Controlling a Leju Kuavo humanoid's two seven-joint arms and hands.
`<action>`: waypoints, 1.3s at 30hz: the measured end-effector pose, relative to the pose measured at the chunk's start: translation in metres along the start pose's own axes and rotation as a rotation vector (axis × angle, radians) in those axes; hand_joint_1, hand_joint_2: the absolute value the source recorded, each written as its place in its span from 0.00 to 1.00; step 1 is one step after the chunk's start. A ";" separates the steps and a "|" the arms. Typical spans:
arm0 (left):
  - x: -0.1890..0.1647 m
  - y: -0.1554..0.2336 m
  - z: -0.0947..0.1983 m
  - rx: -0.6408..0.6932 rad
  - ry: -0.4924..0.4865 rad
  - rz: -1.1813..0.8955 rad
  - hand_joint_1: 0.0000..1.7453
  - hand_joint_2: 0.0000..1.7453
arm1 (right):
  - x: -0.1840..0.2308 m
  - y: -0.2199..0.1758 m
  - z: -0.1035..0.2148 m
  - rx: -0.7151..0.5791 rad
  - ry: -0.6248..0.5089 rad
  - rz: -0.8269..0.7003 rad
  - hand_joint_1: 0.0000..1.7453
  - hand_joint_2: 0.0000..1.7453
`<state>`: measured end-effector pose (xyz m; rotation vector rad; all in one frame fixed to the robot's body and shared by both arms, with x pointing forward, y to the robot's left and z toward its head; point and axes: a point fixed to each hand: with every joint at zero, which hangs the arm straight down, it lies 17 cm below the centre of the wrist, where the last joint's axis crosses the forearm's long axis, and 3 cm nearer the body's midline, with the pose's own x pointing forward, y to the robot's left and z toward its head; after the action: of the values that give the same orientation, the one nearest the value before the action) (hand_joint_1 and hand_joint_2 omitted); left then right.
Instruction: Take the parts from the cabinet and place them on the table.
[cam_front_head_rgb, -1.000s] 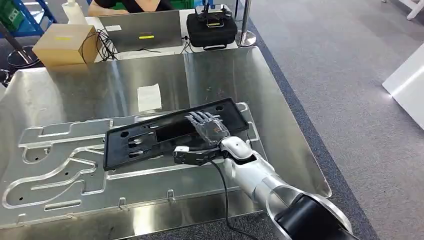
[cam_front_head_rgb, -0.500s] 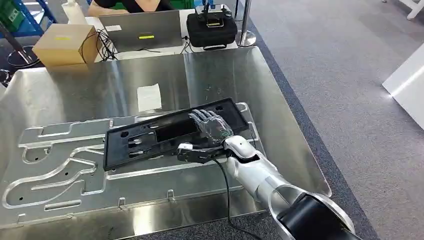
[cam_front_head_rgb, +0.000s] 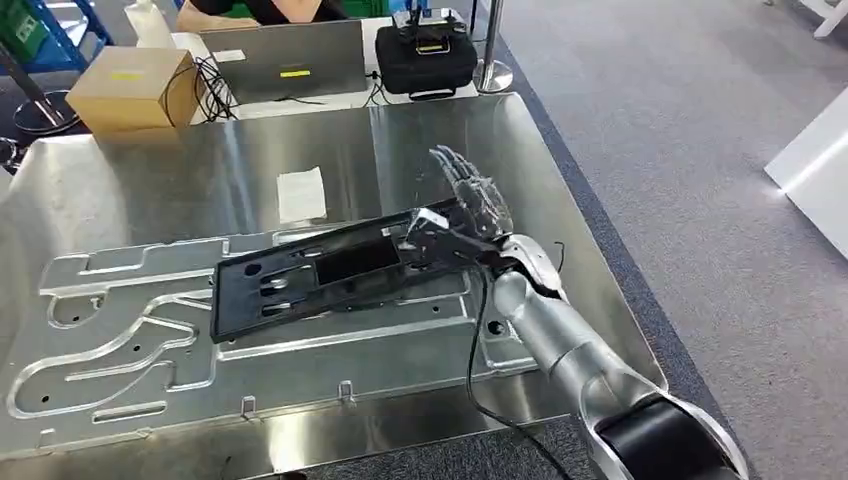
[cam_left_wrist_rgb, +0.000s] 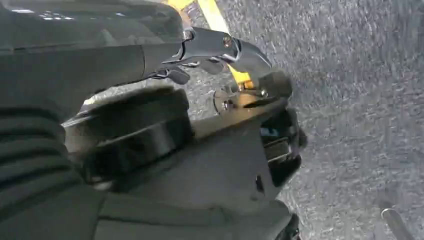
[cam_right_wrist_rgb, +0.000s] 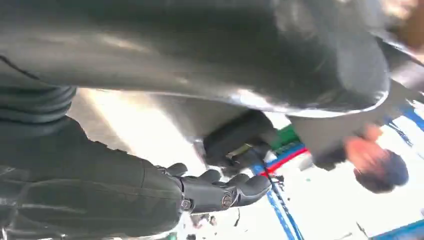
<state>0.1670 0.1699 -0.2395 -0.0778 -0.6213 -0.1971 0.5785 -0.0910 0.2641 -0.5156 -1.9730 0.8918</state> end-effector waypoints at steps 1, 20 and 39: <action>0.001 -0.001 0.000 -0.003 -0.001 0.000 0.00 0.00 | 0.009 -0.007 -0.003 -0.015 -0.017 -0.025 0.00 0.00; 0.010 -0.005 -0.002 0.005 -0.023 0.029 0.00 0.00 | 0.137 0.032 0.023 0.008 -0.258 -0.404 0.00 0.00; -0.007 0.021 0.000 0.078 0.018 0.031 0.00 0.00 | 0.137 0.103 0.084 0.046 -0.201 -0.603 0.00 0.00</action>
<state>0.1662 0.1910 -0.2439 -0.0104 -0.6092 -0.1438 0.4365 0.0327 0.2322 0.2070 -2.1051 0.6147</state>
